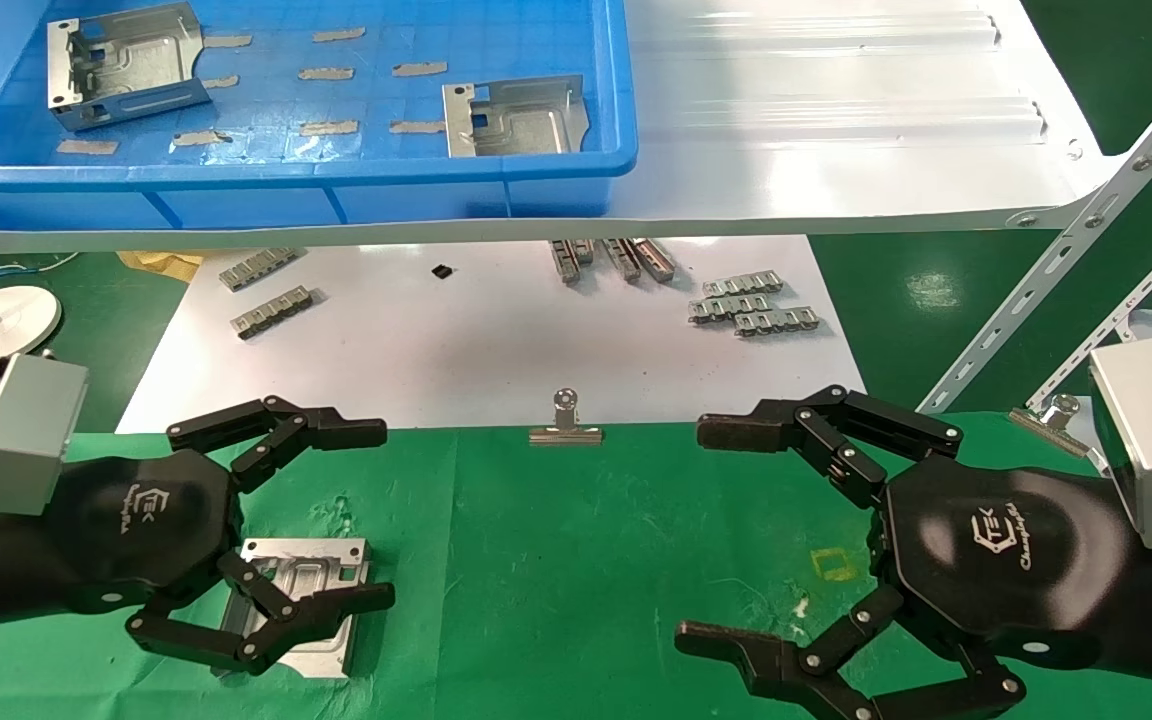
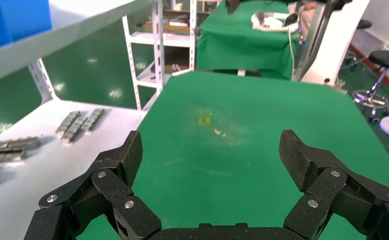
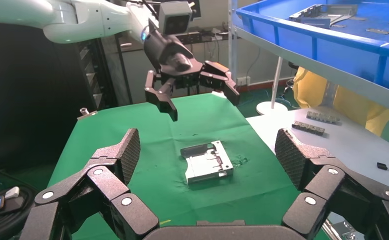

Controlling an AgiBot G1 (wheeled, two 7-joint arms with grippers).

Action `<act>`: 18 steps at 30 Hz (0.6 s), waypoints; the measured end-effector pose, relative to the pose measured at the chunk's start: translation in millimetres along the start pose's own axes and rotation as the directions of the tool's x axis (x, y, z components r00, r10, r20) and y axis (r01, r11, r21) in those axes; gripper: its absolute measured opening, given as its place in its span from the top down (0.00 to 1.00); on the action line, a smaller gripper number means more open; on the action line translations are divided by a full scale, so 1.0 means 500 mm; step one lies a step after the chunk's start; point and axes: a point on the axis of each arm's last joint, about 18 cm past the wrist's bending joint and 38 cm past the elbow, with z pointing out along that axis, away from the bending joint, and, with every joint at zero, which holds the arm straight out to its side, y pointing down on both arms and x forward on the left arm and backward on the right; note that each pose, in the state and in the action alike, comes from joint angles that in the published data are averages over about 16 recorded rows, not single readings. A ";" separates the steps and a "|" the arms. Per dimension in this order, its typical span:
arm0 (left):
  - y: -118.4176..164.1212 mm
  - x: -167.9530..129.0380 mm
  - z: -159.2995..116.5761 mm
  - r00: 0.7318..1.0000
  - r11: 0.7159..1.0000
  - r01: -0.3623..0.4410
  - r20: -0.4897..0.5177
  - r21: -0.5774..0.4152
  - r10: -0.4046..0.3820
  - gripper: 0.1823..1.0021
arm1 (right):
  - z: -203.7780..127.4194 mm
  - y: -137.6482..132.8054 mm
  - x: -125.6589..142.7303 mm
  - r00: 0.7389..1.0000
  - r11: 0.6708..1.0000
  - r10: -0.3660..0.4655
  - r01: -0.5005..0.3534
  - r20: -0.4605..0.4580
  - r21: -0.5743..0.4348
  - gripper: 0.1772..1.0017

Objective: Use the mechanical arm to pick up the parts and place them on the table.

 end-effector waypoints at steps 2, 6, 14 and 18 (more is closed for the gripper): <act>-0.006 0.006 0.003 1.000 1.000 0.003 -0.005 0.009 -0.003 0.00 | 0.000 0.000 0.000 1.000 1.000 0.000 0.000 0.000 0.000 0.00; -0.018 0.018 0.007 1.000 1.000 0.007 -0.013 0.026 -0.007 0.00 | 0.000 0.000 0.000 1.000 1.000 0.000 0.000 0.000 0.000 0.00; -0.043 0.043 0.013 1.000 0.998 0.014 -0.029 0.054 -0.012 0.00 | 0.000 0.000 0.000 1.000 1.000 0.000 0.000 0.000 0.000 0.00; -0.056 0.056 0.015 0.999 0.998 0.016 -0.035 0.066 -0.014 0.00 | 0.000 0.000 0.000 1.000 1.000 0.000 0.000 0.000 0.000 0.00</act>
